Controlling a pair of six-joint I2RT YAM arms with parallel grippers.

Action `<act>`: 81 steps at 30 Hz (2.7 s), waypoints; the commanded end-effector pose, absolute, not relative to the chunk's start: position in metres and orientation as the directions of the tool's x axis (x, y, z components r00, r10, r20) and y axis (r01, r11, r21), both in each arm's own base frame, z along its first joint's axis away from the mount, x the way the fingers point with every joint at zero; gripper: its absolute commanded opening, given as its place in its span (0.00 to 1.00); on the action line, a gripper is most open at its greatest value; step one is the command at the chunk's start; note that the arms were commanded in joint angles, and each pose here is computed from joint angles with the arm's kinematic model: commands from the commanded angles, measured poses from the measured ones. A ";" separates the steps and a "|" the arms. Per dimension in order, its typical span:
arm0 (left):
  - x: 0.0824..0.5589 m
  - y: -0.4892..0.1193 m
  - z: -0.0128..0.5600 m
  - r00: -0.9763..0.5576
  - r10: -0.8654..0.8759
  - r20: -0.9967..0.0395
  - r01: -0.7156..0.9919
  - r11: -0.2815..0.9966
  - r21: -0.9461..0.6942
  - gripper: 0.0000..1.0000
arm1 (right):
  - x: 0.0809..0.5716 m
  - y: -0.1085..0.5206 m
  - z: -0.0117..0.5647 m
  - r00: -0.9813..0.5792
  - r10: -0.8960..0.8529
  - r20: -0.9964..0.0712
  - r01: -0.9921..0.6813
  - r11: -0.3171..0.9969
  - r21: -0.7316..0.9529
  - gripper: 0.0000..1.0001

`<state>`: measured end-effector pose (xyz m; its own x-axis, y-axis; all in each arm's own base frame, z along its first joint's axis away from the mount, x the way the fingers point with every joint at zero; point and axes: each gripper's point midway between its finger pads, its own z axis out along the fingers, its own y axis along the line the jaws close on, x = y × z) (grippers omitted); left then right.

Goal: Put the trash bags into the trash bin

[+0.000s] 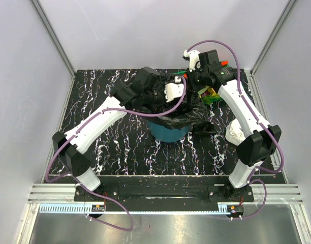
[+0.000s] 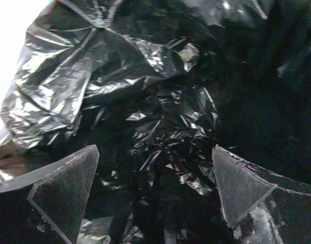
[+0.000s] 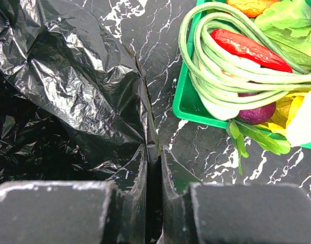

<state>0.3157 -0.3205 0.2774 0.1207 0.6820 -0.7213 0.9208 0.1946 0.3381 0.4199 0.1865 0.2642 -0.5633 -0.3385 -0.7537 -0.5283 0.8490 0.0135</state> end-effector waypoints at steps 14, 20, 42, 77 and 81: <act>0.371 -0.307 0.360 0.114 0.612 -0.782 0.709 0.502 0.496 0.99 | 0.437 0.181 0.312 -0.434 -0.322 -0.841 -0.512 0.856 -0.064 0.67; 0.368 -0.308 0.377 0.114 0.572 -0.812 0.711 0.524 0.469 0.99 | 0.422 0.183 0.341 -0.392 -0.310 -0.866 -0.544 0.837 -0.054 0.85; 0.383 -0.196 0.444 -0.016 0.294 -0.956 0.612 0.758 0.223 0.99 | 0.229 0.219 0.388 -0.174 -0.379 -0.909 -0.954 0.292 0.061 0.86; 0.345 -0.218 0.412 -0.007 0.308 -0.951 0.825 0.539 0.168 0.99 | 0.192 0.203 0.265 -0.214 -0.560 -0.800 -0.956 0.288 0.054 0.00; 0.322 -0.229 0.401 0.015 0.328 -0.944 0.897 0.414 0.158 0.99 | 0.194 0.202 0.252 -0.226 -0.579 -0.784 -0.954 0.296 0.056 0.00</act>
